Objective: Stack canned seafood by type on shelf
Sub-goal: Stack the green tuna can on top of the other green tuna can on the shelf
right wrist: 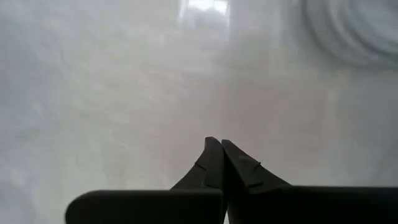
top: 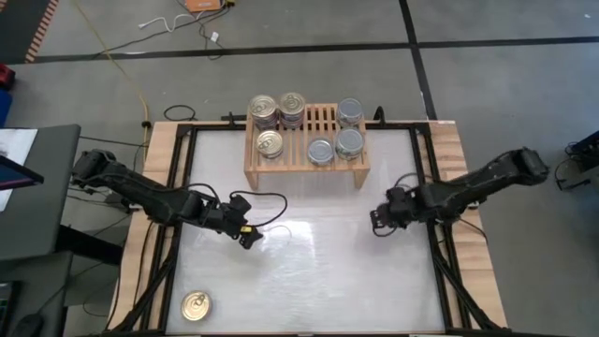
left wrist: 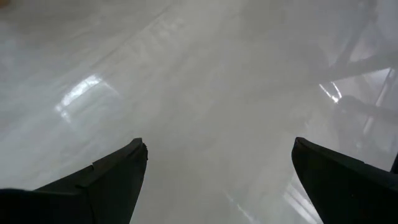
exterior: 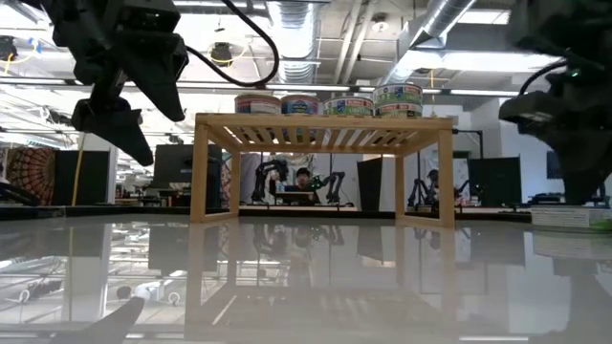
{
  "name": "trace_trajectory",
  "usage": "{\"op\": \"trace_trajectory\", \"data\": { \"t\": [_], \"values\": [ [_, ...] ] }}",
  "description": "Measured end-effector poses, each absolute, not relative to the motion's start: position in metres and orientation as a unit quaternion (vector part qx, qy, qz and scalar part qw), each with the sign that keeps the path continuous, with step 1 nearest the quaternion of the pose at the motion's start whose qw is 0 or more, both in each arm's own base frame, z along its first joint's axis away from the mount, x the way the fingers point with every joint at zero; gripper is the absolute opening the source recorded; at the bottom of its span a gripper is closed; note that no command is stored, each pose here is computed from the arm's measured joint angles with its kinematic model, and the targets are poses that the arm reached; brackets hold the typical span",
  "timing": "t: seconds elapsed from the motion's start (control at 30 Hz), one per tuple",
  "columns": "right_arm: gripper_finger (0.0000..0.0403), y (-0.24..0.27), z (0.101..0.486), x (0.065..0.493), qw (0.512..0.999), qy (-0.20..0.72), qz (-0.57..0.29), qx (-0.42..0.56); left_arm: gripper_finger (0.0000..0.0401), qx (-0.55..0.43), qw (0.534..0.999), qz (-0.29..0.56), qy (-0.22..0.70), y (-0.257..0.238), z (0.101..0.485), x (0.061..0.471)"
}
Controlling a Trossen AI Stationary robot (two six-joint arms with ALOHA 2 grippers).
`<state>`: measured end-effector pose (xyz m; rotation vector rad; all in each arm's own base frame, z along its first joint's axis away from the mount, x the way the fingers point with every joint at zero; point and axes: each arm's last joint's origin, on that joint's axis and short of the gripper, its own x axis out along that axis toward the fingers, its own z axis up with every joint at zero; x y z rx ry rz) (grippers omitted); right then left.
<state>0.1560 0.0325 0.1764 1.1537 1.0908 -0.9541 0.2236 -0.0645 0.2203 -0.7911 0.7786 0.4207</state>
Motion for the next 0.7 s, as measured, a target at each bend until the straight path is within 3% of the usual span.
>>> {"op": "trace_trajectory", "data": {
  "t": [0.33,0.7],
  "values": [
    [0.0018,0.033,0.195,0.149,0.654,0.393,-0.509,0.398,0.0383,-0.359,0.832,0.186,0.379,-0.057,0.22,0.226],
    [0.0018,-0.012,0.172,0.16,0.583,0.499,-0.566,0.303,0.0383,-0.368,0.826,0.169,0.392,-0.057,0.22,0.226]
  ]
}}
